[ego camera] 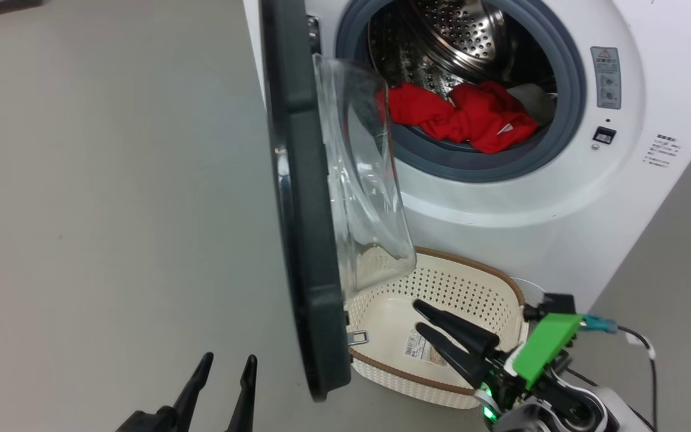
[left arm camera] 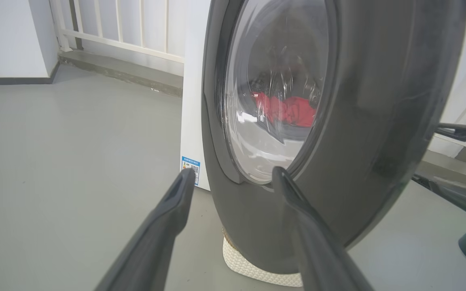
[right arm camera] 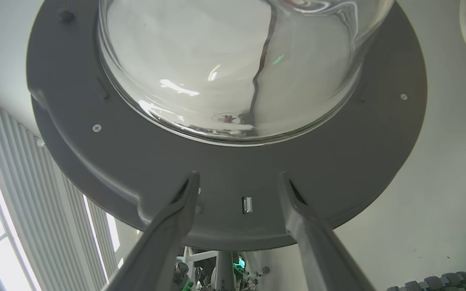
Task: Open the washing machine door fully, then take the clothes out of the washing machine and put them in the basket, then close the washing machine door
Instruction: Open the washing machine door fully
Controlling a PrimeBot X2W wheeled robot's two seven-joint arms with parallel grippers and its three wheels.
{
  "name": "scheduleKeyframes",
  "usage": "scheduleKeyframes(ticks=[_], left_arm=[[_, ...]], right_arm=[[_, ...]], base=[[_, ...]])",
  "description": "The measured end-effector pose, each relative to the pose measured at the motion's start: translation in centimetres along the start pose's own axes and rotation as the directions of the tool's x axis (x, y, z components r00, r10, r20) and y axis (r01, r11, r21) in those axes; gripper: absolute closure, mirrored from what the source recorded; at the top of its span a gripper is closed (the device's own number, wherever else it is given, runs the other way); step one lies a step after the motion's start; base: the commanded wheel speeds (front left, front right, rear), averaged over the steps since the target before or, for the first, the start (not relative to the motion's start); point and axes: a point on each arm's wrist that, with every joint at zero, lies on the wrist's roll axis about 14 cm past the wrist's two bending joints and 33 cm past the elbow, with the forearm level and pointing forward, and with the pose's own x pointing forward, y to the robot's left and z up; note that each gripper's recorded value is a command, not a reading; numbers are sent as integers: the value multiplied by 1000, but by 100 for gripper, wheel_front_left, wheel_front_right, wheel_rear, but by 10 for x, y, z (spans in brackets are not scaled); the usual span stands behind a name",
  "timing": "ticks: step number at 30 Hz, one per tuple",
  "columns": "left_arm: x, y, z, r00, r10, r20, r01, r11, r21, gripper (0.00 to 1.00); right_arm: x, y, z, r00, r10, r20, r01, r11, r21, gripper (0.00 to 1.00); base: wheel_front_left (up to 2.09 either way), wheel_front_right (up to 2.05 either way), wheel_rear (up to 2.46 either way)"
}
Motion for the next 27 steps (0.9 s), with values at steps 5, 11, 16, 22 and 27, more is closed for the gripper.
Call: scheduleKeyframes(ticks=[5,11,16,22,27], left_arm=[[3,-2,-1,1000,-8,-3,8,1000,0,0],[7,-2,-2,1000,-10,-9,10,1000,2,0],[9,-4,-5,1000,-16,-18,16,1000,3,0],[11,-6,-5,1000,-22,-19,22,1000,2,0],[12,-7,-5,999,-25,-19,25,1000,0,0]], right_arm=[[-18,-24,15,994,-70,88,71,997,-3,0],[-36,-52,26,971,-162,175,168,986,-17,0],[-48,-62,43,947,-201,251,224,972,-65,0],[-70,-86,51,901,-282,330,335,935,-116,0],[-82,-95,55,869,-309,386,404,894,-195,0]], base=[[0,0,0],[0,0,0],[0,0,0],[0,0,0],[0,0,0]])
